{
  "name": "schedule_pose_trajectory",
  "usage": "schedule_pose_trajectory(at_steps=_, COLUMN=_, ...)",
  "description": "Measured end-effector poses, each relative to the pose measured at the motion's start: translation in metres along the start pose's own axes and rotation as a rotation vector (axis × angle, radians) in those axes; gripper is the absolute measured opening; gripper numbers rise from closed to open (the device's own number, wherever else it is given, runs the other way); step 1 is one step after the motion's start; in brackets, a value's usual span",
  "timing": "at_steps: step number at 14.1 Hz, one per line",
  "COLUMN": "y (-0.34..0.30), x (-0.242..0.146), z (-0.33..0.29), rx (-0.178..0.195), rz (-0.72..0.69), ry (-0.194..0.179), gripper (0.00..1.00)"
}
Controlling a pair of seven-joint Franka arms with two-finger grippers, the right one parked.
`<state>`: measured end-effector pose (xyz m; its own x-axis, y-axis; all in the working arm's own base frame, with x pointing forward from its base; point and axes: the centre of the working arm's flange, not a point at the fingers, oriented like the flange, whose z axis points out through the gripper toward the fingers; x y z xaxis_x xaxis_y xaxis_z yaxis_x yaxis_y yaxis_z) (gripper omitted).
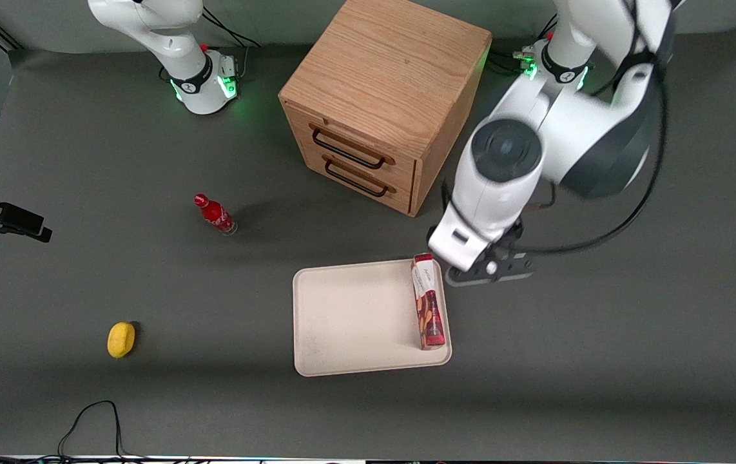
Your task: Place red cookie box on tray
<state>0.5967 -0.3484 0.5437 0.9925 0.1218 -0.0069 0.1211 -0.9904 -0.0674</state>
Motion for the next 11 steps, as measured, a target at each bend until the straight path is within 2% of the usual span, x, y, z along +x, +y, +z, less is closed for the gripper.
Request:
schedule_pose_trajectory(at_steps=3, y=-0.039, x=-0.019, z=-0.055, rx=0.016, rz=-0.034, ry=0.003, gripper=1.0)
schedule_pose_trajectory(at_steps=6, y=-0.104, x=-0.005, z=-0.065, rx=0.032, rz=-0.039, ry=-0.019, gripper=1.0)
schedule_pose_trajectory(at_steps=9, y=-0.201, x=0.011, z=-0.064, rx=0.003, rz=-0.005, ry=-0.059, gripper=1.0)
schedule_pose_trajectory(at_steps=11, y=-0.266, x=0.017, z=-0.059, rx=-0.027, rz=0.0, ry=-0.059, gripper=1.0)
